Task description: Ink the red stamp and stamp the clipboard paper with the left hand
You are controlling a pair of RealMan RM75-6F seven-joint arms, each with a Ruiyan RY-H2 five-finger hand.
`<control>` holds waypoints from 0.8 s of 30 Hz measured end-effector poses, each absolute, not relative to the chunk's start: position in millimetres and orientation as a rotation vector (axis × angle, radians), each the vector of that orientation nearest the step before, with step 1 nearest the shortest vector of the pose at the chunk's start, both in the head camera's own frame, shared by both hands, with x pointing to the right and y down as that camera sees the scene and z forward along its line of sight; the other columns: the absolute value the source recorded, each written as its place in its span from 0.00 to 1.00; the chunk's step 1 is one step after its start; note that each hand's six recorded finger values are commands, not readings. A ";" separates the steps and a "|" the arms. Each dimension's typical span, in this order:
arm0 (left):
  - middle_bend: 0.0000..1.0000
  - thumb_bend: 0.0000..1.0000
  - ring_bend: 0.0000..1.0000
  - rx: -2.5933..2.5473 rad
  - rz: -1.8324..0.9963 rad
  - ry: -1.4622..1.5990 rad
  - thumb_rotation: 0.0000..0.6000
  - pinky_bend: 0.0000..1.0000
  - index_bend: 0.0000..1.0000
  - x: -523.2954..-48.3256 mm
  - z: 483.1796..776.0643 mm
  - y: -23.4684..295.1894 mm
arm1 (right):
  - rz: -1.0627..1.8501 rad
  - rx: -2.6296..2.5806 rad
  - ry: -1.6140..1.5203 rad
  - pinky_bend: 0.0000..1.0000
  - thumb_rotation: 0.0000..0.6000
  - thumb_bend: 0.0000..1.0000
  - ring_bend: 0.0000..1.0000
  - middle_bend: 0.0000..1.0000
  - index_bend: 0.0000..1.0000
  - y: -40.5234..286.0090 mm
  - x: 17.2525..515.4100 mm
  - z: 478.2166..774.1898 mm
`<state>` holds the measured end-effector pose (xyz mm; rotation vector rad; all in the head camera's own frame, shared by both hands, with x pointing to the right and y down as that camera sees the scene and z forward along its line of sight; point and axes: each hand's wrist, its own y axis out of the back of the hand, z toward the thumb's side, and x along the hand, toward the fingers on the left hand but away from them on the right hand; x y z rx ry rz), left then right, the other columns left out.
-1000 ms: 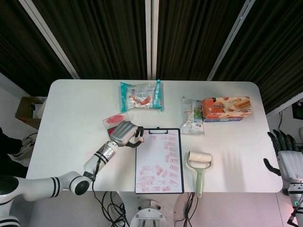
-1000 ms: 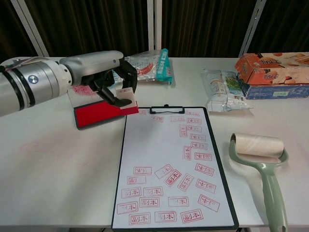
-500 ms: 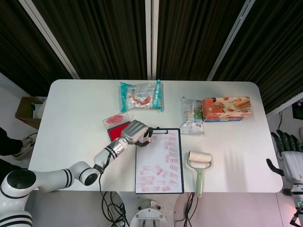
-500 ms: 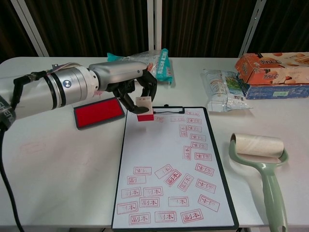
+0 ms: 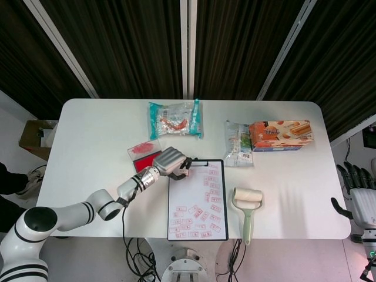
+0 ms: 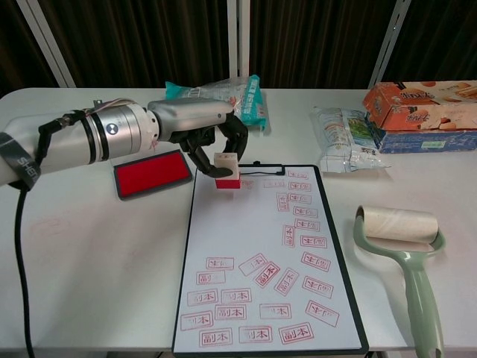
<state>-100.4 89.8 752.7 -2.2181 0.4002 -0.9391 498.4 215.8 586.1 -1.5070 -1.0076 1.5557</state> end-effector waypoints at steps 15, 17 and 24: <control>0.70 0.48 1.00 -2.223 -0.944 0.424 1.00 1.00 0.68 -116.2 769.1 77.7 | 1.562 -1.500 -0.999 0.00 1.00 0.23 0.00 0.00 0.00 214.3 496.8 587.1; 0.70 0.48 1.00 -2.226 -0.944 0.417 1.00 1.00 0.68 -116.1 771.0 79.4 | 1.564 -1.501 -0.997 0.00 1.00 0.23 0.00 0.00 0.00 214.3 496.6 587.6; 0.70 0.48 1.00 -2.233 -0.932 0.428 1.00 1.00 0.68 -113.4 772.7 78.6 | 1.569 -1.499 -0.996 0.00 1.00 0.23 0.00 0.00 0.00 214.2 497.0 588.4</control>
